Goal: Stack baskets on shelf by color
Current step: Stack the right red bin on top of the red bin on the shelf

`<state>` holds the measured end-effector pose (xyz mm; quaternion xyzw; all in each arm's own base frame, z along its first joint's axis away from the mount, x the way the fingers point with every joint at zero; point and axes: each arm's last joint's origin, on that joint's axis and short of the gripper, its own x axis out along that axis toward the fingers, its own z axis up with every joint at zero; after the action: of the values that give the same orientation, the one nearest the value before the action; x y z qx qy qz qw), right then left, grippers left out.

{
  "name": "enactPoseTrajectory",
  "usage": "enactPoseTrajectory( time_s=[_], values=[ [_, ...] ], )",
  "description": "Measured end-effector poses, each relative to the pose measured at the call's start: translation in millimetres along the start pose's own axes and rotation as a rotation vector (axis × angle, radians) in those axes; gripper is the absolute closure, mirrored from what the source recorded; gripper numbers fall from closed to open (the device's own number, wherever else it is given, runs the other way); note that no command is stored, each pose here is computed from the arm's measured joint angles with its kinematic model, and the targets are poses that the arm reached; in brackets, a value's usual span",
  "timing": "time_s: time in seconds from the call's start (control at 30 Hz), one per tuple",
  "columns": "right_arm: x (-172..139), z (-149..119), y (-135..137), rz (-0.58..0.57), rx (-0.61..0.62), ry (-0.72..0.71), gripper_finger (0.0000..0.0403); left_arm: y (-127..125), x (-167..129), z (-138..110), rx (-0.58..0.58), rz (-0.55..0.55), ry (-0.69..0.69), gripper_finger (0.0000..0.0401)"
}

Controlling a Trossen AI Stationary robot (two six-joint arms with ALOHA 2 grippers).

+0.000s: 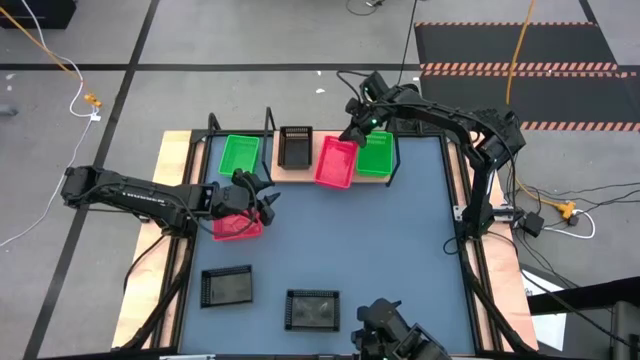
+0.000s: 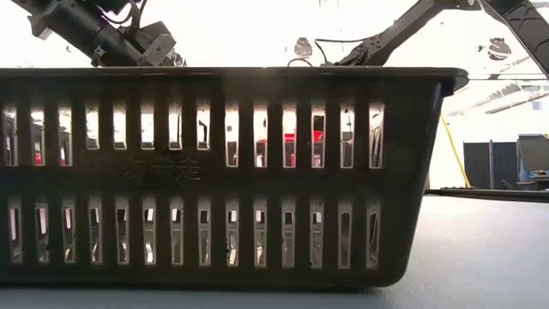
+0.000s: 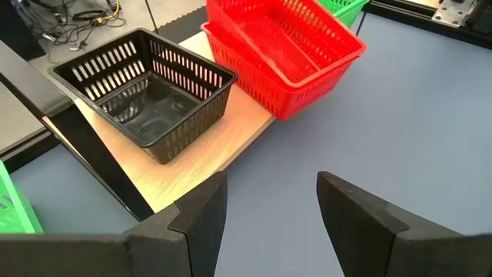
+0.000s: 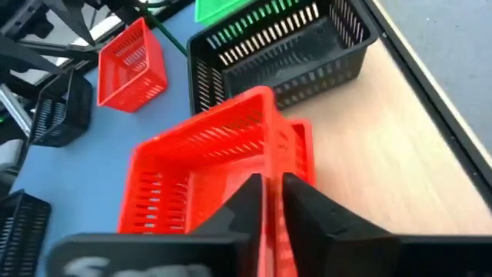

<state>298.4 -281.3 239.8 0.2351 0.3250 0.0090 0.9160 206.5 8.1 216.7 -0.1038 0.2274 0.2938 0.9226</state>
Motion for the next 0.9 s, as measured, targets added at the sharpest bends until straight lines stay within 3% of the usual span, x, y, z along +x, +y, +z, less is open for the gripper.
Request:
enactPoseTrajectory(
  time_s=[0.27, 0.43, 0.53, 0.73, 0.9],
  values=[
    [-13.6, 15.8, 10.1, -0.032, -0.065, -0.101, 0.0247, 0.0, 0.0, 0.0, 0.000, 0.000, 0.000, 0.0199],
    [-22.9, 23.6, 52.4, -0.018, -0.141, -0.098, 0.0227, 0.7, -0.1, -2.0, 0.013, 0.007, 0.018, 0.0199],
    [-3.6, 13.7, 99.3, -0.065, -0.261, -0.035, 0.0232, 1.4, -0.3, -3.6, 0.022, 0.013, 0.033, 0.0199],
    [47.9, -25.9, 162.4, -0.388, -0.344, -0.016, 0.0239, -0.5, -1.5, -5.0, 0.032, 0.007, 0.037, 0.0199],
    [66.4, -46.7, 179.4, -0.373, -0.361, 0.006, 0.0226, -3.7, -3.5, -6.5, 0.035, -0.009, 0.039, 0.0199]
  ],
)
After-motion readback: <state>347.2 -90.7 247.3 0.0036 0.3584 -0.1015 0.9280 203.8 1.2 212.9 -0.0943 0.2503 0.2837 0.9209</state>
